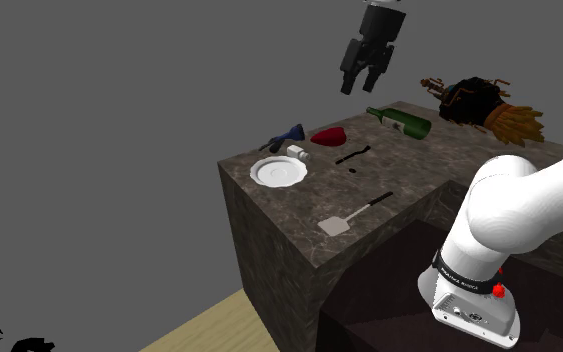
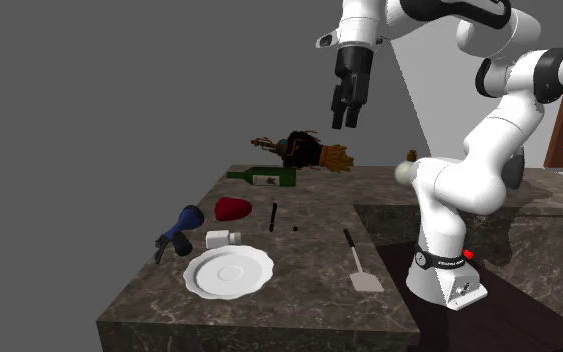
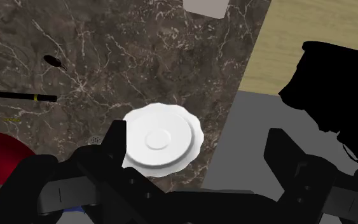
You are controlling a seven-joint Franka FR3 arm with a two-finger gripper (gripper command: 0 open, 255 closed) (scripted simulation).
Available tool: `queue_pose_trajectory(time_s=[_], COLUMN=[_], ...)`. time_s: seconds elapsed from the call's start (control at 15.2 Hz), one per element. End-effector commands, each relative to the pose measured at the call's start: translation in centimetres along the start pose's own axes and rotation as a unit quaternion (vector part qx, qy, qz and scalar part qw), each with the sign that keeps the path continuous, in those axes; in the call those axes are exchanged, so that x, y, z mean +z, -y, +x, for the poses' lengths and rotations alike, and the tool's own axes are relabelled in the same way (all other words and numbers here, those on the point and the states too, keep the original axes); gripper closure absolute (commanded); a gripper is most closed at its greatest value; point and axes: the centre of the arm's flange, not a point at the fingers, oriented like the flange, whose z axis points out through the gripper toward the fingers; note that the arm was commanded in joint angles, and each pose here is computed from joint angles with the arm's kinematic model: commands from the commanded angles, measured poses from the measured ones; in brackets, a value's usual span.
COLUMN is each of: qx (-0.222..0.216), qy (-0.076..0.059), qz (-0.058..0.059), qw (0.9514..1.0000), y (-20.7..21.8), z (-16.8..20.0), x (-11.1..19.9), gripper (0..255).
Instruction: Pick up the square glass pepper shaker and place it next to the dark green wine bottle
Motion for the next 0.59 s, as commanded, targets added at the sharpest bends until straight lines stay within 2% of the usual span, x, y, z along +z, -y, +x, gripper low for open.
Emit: queue_pose_trajectory(time_s=[0.0,0.53], qx=[0.0,-0.027], qy=[0.0,0.02], qz=[0.0,-0.017], qw=[1.0,0.9993], y=[0.0,-3.5], z=[0.0,6.9], x=[0.0,7.5], gripper=[0,0])
